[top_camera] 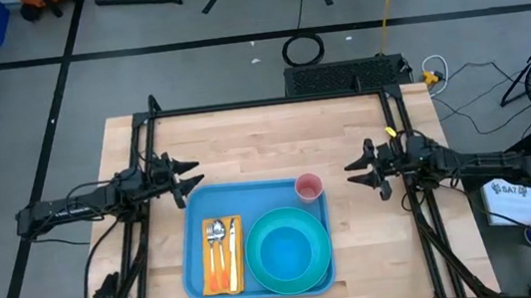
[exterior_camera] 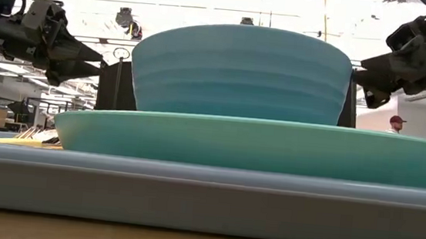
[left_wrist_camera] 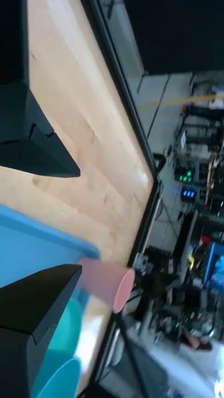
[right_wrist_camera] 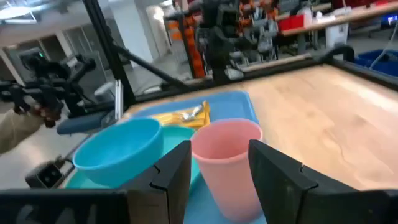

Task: Set up tray
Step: Return to Home Position

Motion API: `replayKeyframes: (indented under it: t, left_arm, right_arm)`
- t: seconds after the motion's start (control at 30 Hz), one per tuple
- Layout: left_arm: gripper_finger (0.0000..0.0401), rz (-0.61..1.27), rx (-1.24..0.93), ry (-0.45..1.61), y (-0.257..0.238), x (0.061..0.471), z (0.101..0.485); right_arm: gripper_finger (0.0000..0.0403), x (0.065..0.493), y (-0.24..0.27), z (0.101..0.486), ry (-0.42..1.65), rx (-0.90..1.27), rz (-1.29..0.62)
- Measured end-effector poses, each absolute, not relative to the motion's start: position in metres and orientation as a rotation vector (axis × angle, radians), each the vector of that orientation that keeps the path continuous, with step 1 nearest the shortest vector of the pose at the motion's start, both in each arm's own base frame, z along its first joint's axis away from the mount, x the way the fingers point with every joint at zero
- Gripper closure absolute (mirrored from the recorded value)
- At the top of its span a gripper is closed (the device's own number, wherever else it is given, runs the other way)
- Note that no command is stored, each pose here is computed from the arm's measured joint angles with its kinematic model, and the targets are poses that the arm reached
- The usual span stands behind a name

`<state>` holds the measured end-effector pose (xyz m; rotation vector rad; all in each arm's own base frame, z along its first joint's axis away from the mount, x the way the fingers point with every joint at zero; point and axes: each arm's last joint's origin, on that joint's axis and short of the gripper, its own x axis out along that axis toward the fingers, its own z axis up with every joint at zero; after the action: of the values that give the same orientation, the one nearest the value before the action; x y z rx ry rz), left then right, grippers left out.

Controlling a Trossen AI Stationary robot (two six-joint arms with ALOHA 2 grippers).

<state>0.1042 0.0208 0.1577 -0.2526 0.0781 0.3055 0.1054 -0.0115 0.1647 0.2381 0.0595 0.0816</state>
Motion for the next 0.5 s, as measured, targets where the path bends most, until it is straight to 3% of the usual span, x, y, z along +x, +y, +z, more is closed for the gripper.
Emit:
replayKeyframes:
  t: [0.3, 0.5]
  left_arm:
    - [0.0157, 0.27, -0.201, 0.092, 0.0198, 0.1044, 0.1572]
    - [0.0157, 0.276, -0.194, 0.068, 0.0201, 0.1046, 0.159]
  right_arm:
    - [0.025, 0.1058, -0.0081, 0.1658, 0.051, 0.231, 0.114]
    - [0.025, 0.1058, -0.008, 0.1649, 0.067, 0.342, 0.11]
